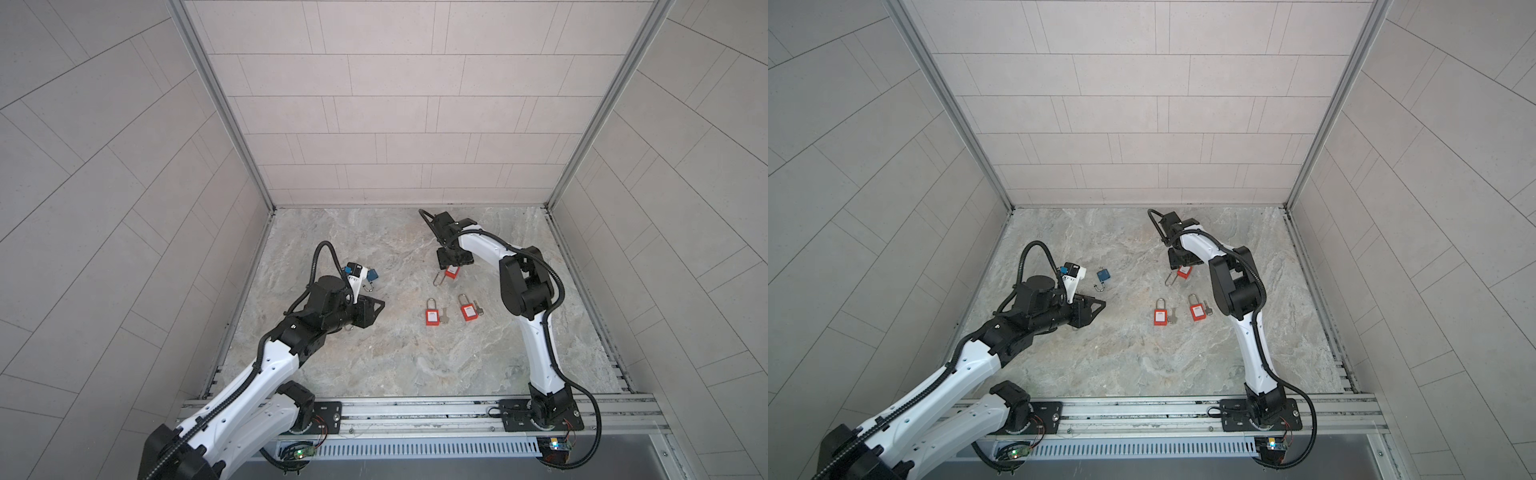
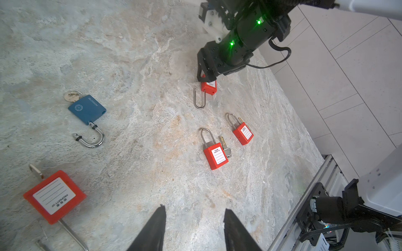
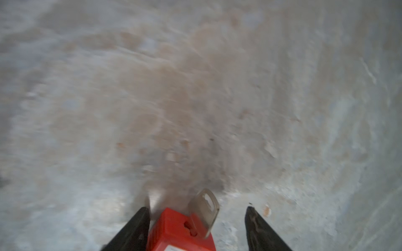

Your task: Lock with the key

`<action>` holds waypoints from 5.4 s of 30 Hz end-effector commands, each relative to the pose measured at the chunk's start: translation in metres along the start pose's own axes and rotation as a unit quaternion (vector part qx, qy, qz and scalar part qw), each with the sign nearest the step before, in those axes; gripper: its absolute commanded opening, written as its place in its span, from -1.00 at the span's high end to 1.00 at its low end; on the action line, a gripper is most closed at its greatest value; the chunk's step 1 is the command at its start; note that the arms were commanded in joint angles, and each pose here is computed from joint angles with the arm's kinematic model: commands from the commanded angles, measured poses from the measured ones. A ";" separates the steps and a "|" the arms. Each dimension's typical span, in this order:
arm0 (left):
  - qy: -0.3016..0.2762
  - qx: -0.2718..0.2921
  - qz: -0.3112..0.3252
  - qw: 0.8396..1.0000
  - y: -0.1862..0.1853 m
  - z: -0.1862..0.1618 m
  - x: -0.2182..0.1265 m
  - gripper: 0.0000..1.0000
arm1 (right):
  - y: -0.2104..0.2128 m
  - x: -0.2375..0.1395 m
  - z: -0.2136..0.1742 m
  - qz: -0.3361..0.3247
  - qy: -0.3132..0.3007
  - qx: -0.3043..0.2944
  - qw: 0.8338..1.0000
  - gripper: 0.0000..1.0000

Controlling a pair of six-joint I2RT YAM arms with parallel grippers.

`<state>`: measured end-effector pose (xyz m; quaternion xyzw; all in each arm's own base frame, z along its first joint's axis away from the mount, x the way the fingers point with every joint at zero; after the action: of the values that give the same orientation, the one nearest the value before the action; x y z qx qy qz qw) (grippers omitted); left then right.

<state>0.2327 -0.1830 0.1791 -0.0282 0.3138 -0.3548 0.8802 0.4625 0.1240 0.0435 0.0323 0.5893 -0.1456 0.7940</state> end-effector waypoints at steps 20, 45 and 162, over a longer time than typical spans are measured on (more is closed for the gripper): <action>-0.038 0.017 -0.006 0.999 -0.016 0.013 -0.012 0.03 | -0.025 -0.092 -0.056 0.138 -0.069 -0.400 0.904 -0.31; -0.007 0.023 -0.017 1.000 -0.018 0.013 0.002 0.03 | -0.037 -0.036 -0.053 0.082 0.012 -0.592 0.801 -0.28; -0.096 0.396 -0.186 0.894 -0.118 0.092 -0.038 0.90 | 0.040 -0.323 -0.187 0.309 -0.286 -0.660 0.622 0.44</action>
<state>0.1964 -0.2553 0.2961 0.2416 0.0772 -0.5872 0.7687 0.2159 0.2654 0.2778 -0.3646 0.2433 0.5387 0.7195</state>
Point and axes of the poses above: each gripper's point midway between its finger pads, its own x axis out along the fingers, its own y axis along the line the jaws close on, z = x × y, the point moved 1 cm from there along -x, back along the fingers, and after that the axes turned 14 degrees about x, right-handed, at the moved point
